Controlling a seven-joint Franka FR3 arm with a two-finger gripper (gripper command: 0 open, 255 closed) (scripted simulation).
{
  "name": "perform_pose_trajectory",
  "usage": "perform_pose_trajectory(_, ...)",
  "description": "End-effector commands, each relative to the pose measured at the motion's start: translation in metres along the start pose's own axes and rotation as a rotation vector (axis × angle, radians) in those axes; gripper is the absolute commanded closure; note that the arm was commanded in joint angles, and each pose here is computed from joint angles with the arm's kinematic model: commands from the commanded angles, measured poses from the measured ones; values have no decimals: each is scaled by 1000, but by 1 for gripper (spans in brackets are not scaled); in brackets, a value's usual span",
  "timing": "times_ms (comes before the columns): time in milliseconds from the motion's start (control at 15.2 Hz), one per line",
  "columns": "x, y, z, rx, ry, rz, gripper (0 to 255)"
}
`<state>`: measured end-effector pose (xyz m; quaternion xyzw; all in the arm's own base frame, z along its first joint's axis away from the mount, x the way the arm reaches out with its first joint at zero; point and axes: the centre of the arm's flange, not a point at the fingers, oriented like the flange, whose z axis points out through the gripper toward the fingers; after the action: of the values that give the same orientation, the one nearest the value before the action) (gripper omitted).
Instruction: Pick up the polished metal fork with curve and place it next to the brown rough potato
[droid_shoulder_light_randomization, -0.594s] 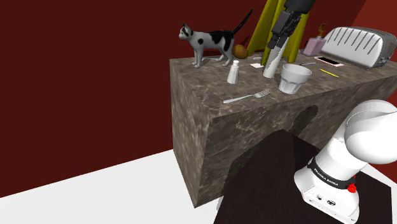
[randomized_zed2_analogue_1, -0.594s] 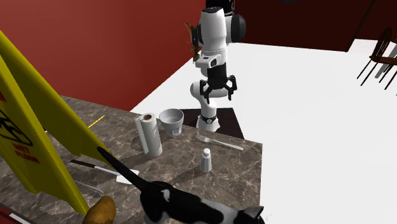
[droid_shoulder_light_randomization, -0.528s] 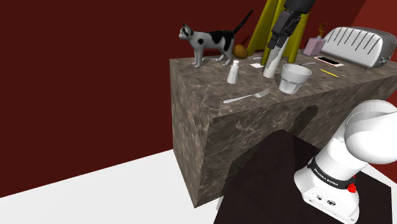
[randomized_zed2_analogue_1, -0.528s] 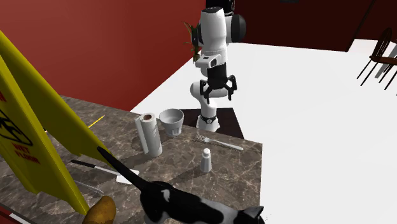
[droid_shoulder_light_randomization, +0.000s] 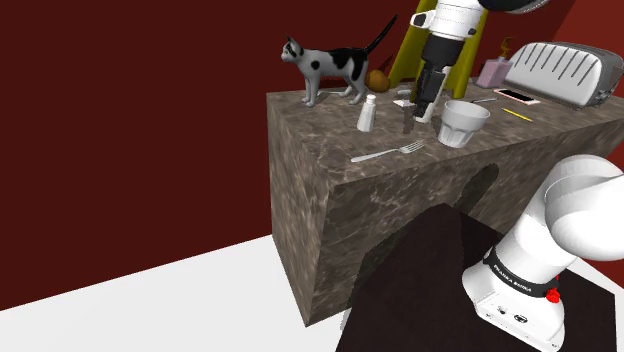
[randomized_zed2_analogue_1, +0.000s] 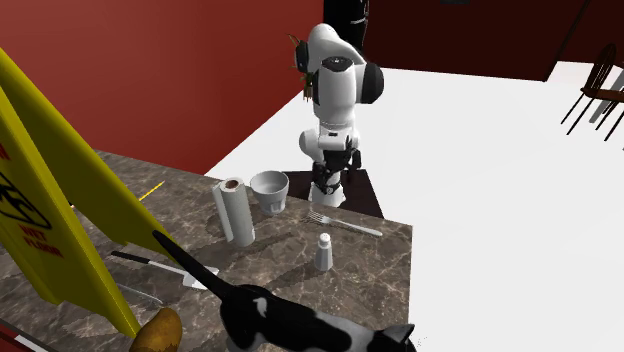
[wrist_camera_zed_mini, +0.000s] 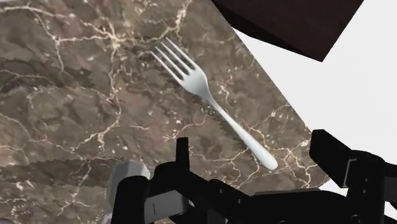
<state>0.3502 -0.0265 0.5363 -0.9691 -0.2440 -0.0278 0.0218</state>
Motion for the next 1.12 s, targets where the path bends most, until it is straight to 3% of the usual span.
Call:
perform_pose_trajectory(0, 2, 4, 26, -13, -33, -144, 0)
perform_pose_trajectory(330, 9, 14, 86, -41, -108, -451, 0)
perform_pose_trajectory(792, 5, 17, 122, -41, -108, -451, 0)
perform_pose_trajectory(1056, 5, 17, 125, -41, -108, -451, 0)
